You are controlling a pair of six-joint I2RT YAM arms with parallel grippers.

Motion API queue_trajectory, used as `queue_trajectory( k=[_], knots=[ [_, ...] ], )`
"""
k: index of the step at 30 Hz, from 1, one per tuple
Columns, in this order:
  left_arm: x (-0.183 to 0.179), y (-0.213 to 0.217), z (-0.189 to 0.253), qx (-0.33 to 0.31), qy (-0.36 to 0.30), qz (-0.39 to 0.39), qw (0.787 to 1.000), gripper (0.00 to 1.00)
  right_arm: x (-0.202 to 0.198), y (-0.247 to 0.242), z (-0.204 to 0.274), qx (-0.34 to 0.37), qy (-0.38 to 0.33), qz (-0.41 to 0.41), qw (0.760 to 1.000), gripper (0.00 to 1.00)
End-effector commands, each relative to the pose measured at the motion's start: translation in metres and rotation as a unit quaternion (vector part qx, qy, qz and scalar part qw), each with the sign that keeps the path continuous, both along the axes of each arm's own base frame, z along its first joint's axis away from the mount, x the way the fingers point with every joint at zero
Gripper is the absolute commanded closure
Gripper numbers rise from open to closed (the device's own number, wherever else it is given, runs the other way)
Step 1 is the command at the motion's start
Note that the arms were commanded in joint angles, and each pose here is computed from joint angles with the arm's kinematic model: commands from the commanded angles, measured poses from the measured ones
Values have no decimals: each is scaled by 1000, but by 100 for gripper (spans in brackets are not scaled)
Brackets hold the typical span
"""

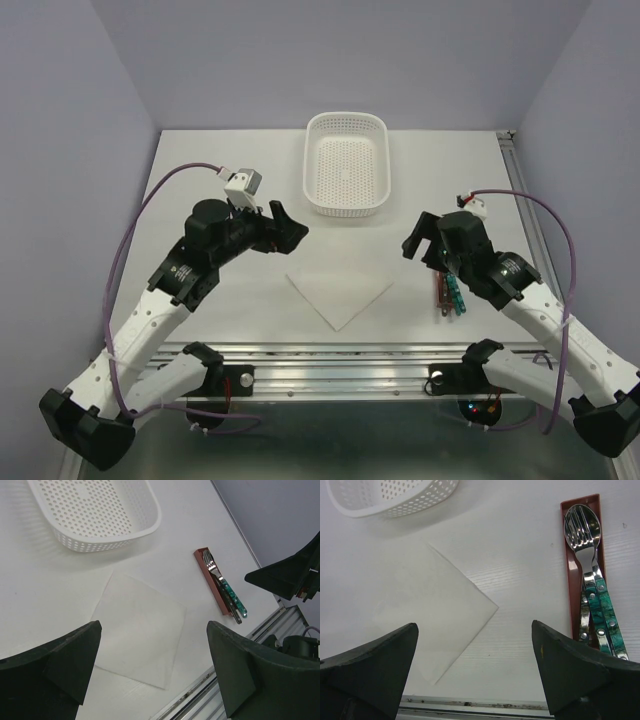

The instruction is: Place the utensils on the paper napkin and roll it up

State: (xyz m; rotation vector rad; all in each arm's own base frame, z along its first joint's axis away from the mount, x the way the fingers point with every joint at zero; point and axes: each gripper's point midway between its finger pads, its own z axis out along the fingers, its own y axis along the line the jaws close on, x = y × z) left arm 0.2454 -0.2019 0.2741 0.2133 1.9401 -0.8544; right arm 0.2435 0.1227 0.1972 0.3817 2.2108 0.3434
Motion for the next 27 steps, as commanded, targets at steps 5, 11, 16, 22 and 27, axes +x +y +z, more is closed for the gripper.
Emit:
queue_trajectory(
  k=[5, 11, 16, 22, 27],
  knots=[
    [-1, -1, 12, -5, -43, -14, 999, 1, 8, -23, 14, -81, 1, -23, 996, 0],
    [-1, -2, 12, 2, -45, -21, 999, 1, 32, -45, 26, -199, 21, -53, 978, 7],
    [-2, -4, 1, 13, -38, -31, 999, 1, 39, -52, 8, -196, 80, -26, 977, 48],
    [-9, -12, -10, 9, -17, -60, 998, 2, 36, -71, -35, -166, 171, -36, 971, 57],
    [-10, -12, -13, 7, -16, -61, 998, 1, 30, -79, -68, -195, 229, -31, 953, 58]
  ],
)
